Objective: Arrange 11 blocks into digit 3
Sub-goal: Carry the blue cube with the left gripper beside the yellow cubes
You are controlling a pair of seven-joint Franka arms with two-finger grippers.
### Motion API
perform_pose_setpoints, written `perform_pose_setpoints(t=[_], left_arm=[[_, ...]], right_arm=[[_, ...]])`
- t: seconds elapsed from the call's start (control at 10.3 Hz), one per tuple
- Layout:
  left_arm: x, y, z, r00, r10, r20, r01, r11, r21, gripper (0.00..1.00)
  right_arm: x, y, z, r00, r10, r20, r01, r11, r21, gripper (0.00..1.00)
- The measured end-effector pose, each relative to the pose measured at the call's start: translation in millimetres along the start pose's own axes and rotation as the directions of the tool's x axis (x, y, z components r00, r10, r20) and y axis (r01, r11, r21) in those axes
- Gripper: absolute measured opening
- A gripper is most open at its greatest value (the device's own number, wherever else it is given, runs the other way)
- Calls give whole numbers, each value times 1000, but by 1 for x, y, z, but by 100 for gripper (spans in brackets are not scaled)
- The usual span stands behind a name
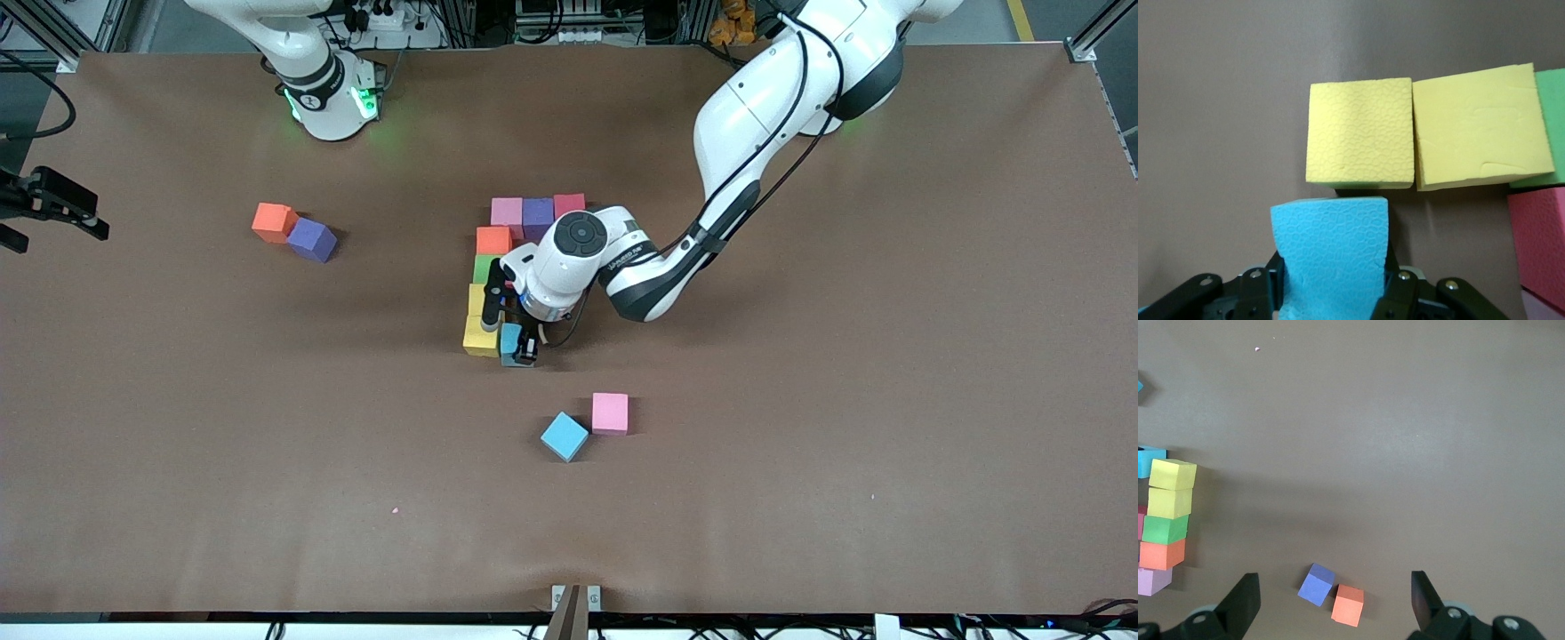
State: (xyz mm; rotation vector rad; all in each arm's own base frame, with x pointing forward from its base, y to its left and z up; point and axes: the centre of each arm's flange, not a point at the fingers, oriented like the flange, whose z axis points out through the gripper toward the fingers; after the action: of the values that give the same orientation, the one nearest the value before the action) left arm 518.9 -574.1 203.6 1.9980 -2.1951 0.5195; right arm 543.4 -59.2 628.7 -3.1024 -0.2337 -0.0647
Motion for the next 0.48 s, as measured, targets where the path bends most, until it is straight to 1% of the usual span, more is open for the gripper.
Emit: perform_pose_setpoints(t=[0.29, 0.39, 0.48], left_arm=[[2, 3, 1, 1000, 5, 1, -5, 1000, -1, 54], [4, 5, 2, 1000, 7, 1, -7, 1000, -3, 54], [4, 6, 3, 1000, 8, 2, -8, 1000, -4, 54]], right_arm=[[-1, 3, -2, 1000, 9, -7, -9, 1000, -2, 100], [-2, 6, -3, 999, 49, -8, -49, 999, -2, 100], [-1, 6, -4, 993, 121, -11, -121, 993, -2, 100]])
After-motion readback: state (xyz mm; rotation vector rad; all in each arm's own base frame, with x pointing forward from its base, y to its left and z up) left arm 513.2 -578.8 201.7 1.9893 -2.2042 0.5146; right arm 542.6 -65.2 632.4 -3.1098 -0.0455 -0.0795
